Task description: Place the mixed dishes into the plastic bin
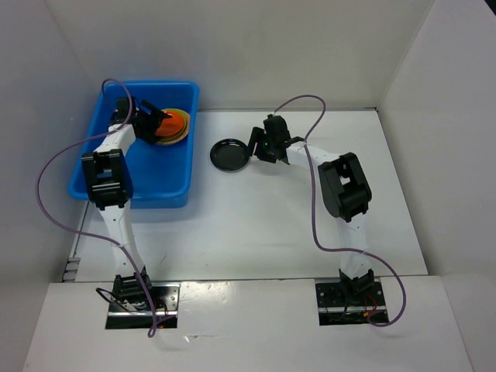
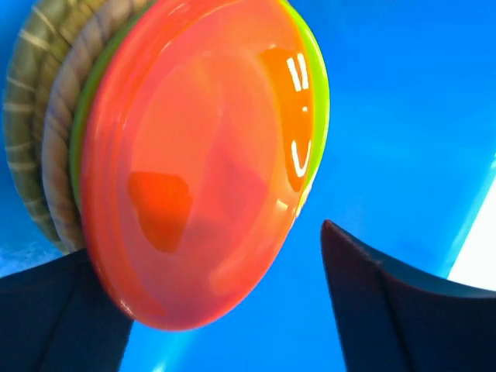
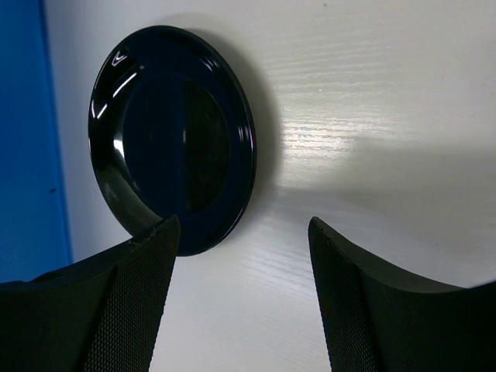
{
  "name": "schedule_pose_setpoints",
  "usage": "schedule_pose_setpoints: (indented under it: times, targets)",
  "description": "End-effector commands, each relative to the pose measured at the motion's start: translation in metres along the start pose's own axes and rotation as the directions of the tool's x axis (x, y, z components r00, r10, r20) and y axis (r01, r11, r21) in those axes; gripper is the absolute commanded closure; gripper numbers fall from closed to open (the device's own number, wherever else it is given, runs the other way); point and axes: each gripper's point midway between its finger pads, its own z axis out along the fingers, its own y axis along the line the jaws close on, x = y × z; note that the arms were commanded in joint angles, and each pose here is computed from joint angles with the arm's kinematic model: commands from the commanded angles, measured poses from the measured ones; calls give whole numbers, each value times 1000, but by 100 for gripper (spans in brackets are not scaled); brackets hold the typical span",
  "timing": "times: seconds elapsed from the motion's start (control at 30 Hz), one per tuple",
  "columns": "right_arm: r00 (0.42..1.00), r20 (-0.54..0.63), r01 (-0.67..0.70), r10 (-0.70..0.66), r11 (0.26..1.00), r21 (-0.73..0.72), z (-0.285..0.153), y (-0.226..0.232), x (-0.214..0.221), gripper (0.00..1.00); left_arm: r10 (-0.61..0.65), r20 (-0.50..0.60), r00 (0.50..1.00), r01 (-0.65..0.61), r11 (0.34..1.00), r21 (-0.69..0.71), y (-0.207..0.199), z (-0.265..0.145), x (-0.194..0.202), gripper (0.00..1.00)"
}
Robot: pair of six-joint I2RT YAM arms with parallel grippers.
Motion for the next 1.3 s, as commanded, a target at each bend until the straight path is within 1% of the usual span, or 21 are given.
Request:
schedule_pose_setpoints:
  times: [0.0,0.07,0.1,0.2,0.27,0.33,0.4,0.43,0.5,0.57,0.63,0.77,0.83,0.93,0.97,1.0,1.03,1.1,1.13,1.17,1.27]
  targets:
    - [999,25,36,-35,999,-22,2,18,-8,28,44,7,999,-44,999,-17,-12,-24,1,1]
    - [999,17,35,-35,999,-17,5,16,-5,28,39,10,999,-39,998,-41,-2,-29,7,1]
    - [999,25,36,-35,999,-22,4,18,-9,28,55,29,998,-54,998,-39,-7,-37,3,1]
    - [999,31,36,-35,999,-15,9,17,-11,28,66,17,998,-65,996,-53,-9,-53,8,1]
    - [999,32,36,-35,999,-16,11,19,-14,28,110,15,994,-109,992,-57,-13,-61,12,1]
    - [999,11,34,-34,999,-1,16,14,-8,28,155,25,988,-153,985,-75,-18,-78,10,1]
    - [999,7,40,-40,999,-7,17,18,-4,28,199,48,979,-194,978,-80,-30,-96,3,1]
    - [999,7,40,-40,999,-7,17,18,-4,28,242,72,968,-236,968,-81,-38,-103,-6,1]
    - [999,12,40,-40,999,1,17,17,-5,28,288,89,954,-277,954,-116,-43,-115,-14,1]
    - [999,20,40,-40,999,-4,16,20,-9,28,316,107,943,-294,938,-181,-39,-121,-24,1]
    - [999,20,40,-40,999,-5,16,20,-9,28,325,86,942,-303,931,-206,-29,-116,-16,1]
    - [999,11,39,-39,999,2,16,18,-6,28,323,88,942,-291,920,-263,-8,-107,-16,1]
    - [999,16,39,-39,999,9,13,18,-9,28,318,71,945,-284,911,-299,6,-99,-14,1]
    - [999,21,48,-49,999,17,13,17,-10,28,314,57,948,-282,908,-309,15,-89,-12,1]
    - [999,20,48,-49,999,18,17,16,-10,28,315,40,948,-289,908,-303,15,-84,-6,1]
    - [999,-7,47,-47,999,24,21,11,-1,28,312,29,950,-288,906,-311,20,-79,-4,1]
    - [999,4,48,-48,999,16,19,17,-8,28,317,23,948,-295,905,-307,17,-78,0,1]
    - [999,-14,47,-47,999,17,26,14,-2,29,320,31,947,-298,911,-286,12,-76,-1,1]
    - [999,-14,47,-47,999,17,26,14,-2,30,326,23,945,-306,907,-291,17,-74,1,1]
    - [999,-14,47,-47,999,17,29,14,-2,30,338,37,940,-319,913,-254,4,-78,3,1]
    - [999,-27,46,-46,999,14,34,12,2,36,366,62,929,-350,919,-184,-18,-92,2,1]
